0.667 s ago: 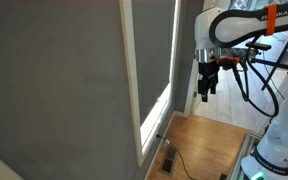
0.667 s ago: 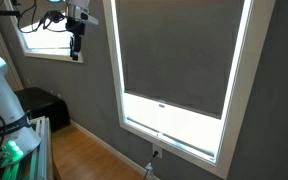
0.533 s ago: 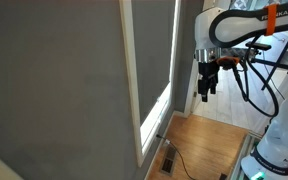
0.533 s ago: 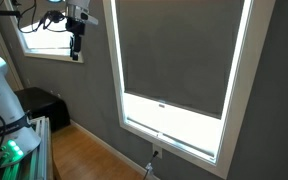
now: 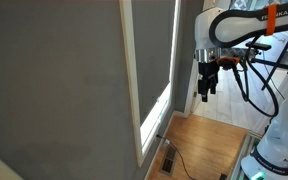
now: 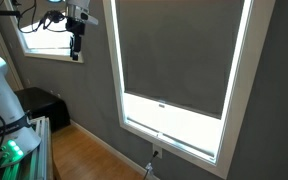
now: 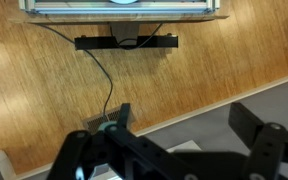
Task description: Open the window shade
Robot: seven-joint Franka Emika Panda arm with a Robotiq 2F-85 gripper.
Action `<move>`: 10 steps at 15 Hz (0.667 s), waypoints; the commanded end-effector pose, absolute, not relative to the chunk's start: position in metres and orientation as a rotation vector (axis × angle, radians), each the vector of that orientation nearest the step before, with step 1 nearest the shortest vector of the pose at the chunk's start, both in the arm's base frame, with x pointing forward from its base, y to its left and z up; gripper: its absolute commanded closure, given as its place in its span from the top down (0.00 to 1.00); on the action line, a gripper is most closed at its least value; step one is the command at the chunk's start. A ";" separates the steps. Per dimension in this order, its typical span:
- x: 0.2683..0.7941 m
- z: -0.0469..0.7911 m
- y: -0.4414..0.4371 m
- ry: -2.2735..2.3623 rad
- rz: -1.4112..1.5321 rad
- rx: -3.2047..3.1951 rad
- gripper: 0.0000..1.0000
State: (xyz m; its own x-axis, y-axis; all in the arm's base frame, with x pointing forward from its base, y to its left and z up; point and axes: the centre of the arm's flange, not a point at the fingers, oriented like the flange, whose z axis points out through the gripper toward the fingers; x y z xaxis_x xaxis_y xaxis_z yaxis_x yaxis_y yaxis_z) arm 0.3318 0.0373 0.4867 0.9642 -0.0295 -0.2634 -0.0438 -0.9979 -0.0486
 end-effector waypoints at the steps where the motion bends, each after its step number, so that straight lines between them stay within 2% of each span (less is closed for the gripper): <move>1: 0.332 0.487 0.037 0.057 0.409 -3.060 1.00; 7: 0.332 0.487 0.037 0.057 0.409 -3.060 1.00; 10: 0.352 0.477 0.021 0.077 0.373 -3.088 1.00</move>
